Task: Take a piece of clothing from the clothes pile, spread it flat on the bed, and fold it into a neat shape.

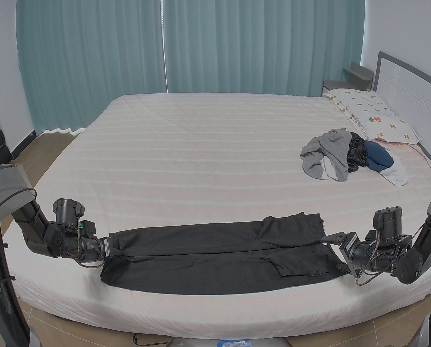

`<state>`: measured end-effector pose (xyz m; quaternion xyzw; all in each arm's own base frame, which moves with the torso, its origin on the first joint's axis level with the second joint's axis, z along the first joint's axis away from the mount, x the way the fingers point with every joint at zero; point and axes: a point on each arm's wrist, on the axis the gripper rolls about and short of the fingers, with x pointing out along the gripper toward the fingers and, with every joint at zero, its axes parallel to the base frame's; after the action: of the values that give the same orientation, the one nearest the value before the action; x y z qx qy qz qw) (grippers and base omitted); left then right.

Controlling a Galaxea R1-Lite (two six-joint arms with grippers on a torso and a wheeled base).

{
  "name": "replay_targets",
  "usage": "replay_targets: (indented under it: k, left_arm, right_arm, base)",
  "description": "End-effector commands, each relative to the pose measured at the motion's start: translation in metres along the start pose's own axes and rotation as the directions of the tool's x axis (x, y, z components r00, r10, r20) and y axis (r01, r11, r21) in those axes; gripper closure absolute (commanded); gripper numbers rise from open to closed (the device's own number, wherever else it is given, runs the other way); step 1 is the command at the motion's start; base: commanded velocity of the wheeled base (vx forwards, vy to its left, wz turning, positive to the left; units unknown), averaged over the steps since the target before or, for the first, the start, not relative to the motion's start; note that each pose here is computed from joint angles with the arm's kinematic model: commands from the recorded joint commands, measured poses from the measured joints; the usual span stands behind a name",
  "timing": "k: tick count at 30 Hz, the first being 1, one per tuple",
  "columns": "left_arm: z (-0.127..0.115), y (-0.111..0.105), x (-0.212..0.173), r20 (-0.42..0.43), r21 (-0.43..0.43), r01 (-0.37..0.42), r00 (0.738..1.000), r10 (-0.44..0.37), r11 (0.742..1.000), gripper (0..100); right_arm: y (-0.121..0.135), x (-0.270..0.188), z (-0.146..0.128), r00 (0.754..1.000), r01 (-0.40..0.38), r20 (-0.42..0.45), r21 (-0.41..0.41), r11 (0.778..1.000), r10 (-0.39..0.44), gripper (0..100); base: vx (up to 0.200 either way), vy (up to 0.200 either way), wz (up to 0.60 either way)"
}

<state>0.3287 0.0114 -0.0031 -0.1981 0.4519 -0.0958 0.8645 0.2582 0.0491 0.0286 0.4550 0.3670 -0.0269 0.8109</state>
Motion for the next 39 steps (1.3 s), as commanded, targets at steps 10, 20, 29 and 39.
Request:
replay_targets:
  k: [10,20,29,39]
  left_arm:
    - [0.02,-0.011,0.001,0.066,-0.096,0.032,0.998,-0.026,0.995,100]
    - [0.027,-0.031,-0.009,0.097,-0.12,0.07,0.994,-0.058,0.99,100]
    - [0.033,-0.06,-0.023,0.135,-0.112,0.119,0.985,-0.103,0.987,100]
    - [0.031,-0.098,-0.027,0.108,-0.079,0.102,0.99,-0.094,0.992,100]
  right_arm:
    - [0.0,0.0,0.0,1.0,-0.005,0.003,0.0,1.0,0.005,0]
    - [-0.001,0.0,0.002,1.0,-0.003,0.009,0.005,1.0,0.003,0]
    - [0.0,-0.001,0.002,1.0,-0.006,0.009,0.006,1.0,0.006,0]
    - [0.0,0.0,0.001,1.0,-0.006,0.007,0.005,1.0,0.006,0]
  base:
    - [0.0,0.0,0.0]
    - [0.0,-0.16,0.0]
    - [0.0,-0.2,0.0]
    - [0.0,-0.2,0.0]
